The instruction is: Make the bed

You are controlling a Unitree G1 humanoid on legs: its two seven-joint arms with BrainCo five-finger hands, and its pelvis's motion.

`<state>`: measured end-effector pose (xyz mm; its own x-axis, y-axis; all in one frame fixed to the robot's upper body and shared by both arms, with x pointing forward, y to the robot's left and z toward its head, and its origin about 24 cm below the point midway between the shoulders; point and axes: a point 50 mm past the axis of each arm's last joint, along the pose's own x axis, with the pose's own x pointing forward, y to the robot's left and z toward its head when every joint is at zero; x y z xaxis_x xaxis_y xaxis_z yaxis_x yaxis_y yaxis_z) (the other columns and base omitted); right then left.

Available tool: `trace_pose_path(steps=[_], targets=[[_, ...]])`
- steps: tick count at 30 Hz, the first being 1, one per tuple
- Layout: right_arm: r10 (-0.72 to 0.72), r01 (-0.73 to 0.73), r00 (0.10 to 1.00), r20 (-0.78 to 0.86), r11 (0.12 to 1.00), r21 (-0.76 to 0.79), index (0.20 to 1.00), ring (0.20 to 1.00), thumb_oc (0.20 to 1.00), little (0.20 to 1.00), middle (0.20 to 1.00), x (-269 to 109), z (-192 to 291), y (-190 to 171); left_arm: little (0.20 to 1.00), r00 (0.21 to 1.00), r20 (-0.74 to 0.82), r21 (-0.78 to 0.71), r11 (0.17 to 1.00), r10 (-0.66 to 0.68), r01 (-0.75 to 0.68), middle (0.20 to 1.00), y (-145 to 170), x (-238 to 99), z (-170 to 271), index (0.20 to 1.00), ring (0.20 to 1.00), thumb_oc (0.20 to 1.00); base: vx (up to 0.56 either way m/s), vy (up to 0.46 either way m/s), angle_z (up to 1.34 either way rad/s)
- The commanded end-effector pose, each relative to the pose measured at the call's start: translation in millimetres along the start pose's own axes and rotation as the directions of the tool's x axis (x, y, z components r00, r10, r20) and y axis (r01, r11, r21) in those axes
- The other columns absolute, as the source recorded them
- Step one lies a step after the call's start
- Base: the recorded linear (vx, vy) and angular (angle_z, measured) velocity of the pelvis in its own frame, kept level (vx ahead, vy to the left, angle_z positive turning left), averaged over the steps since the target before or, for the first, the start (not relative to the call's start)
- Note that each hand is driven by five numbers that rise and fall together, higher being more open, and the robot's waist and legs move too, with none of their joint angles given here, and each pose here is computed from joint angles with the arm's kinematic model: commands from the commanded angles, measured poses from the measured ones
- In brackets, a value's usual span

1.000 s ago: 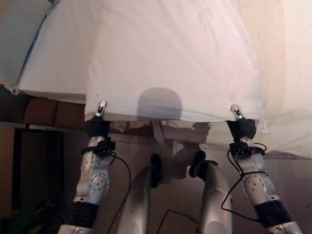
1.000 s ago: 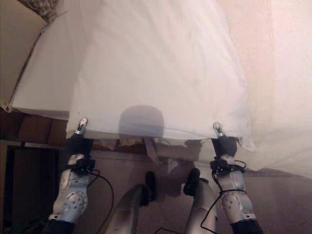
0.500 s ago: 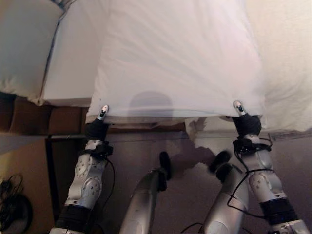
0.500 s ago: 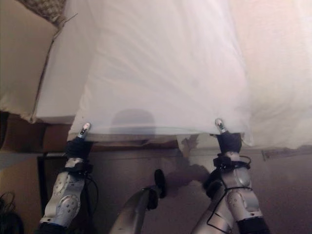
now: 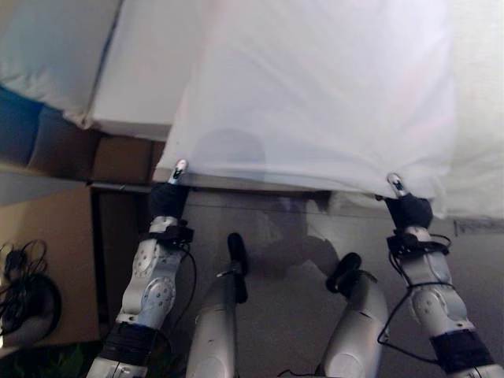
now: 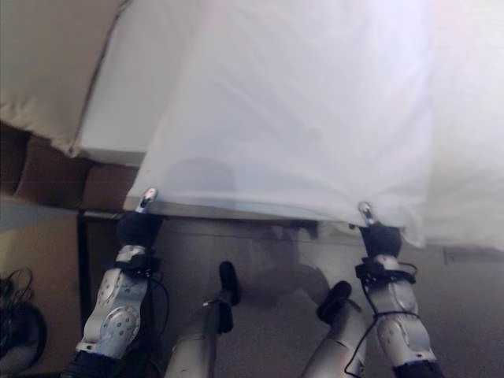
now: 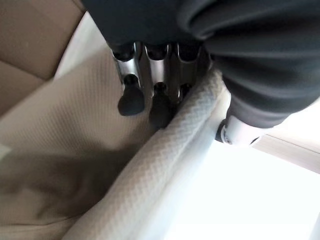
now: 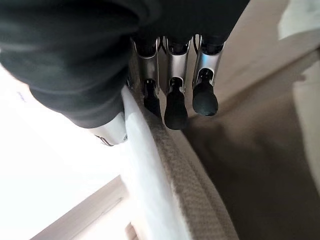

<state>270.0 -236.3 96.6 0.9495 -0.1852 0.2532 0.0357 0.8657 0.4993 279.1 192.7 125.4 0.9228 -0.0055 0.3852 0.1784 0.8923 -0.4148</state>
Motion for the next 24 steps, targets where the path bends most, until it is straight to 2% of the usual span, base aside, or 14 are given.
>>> trace_pose_path(steps=[1,4,11,13,17,19,22,23,24], targets=[[-0.082,0.087,0.990,0.114,0.996,-0.037,0.200,0.200,0.200,0.200,0.200,-1,22,-20,0.200,0.972,0.226,0.129,0.986,0.071,-0.102,0.200,31,-16,54,0.200,0.200,0.200,-0.10,0.071,-0.02],[-0.098,0.103,0.992,0.084,0.993,-0.055,0.200,0.200,0.200,0.200,0.200,-1,16,-25,0.200,0.973,0.219,0.137,0.985,0.074,-0.106,0.200,30,-16,52,0.200,0.200,0.200,-0.07,0.007,-0.01],[-0.215,0.211,0.976,-0.040,0.975,-0.074,0.200,0.200,0.200,0.200,0.200,-8,-13,-49,0.200,0.975,0.058,0.167,0.961,0.216,-0.222,0.200,52,-30,11,0.200,0.200,0.200,-0.05,-0.066,-0.04],[-0.278,0.269,0.955,-0.106,0.959,-0.087,0.200,0.200,0.200,0.200,0.200,-12,-27,-61,0.200,0.963,-0.067,0.217,0.946,0.261,-0.241,0.200,61,-39,-17,0.200,0.200,0.200,-0.03,-0.116,-0.09],[-0.304,0.284,0.936,-0.175,0.950,-0.131,0.200,0.200,0.200,0.200,0.200,-11,-44,-64,0.200,0.920,-0.148,0.253,0.914,0.362,-0.318,0.200,78,-48,-39,0.200,0.200,0.200,0.01,-0.061,-0.19],[-0.327,0.286,0.916,-0.230,0.938,-0.196,0.200,0.200,0.200,0.200,0.200,-8,-55,-69,0.200,0.878,-0.196,0.334,0.872,0.436,-0.358,0.200,94,-53,-50,0.200,0.200,0.200,0.02,-0.035,-0.32],[-0.360,0.299,0.898,-0.252,0.921,-0.251,0.200,0.200,0.200,0.200,0.200,-8,-58,-77,0.200,0.863,-0.221,0.366,0.859,0.454,-0.358,0.200,96,-52,-59,0.200,0.200,0.200,0.01,-0.035,-0.36],[-0.400,0.281,0.868,-0.294,0.884,-0.373,0.200,0.200,0.200,0.200,0.200,-11,-64,-88,0.200,0.845,-0.258,0.428,0.840,0.468,-0.335,0.200,100,-47,-66,0.200,0.200,0.200,-0.01,-0.054,0.03],[-0.407,0.258,0.861,-0.305,0.867,-0.427,0.200,0.200,0.200,0.200,0.200,-10,-65,-90,0.200,0.843,-0.263,0.449,0.833,0.469,-0.323,0.200,101,-45,-67,0.200,0.200,0.200,-0.02,-0.060,0.26]])
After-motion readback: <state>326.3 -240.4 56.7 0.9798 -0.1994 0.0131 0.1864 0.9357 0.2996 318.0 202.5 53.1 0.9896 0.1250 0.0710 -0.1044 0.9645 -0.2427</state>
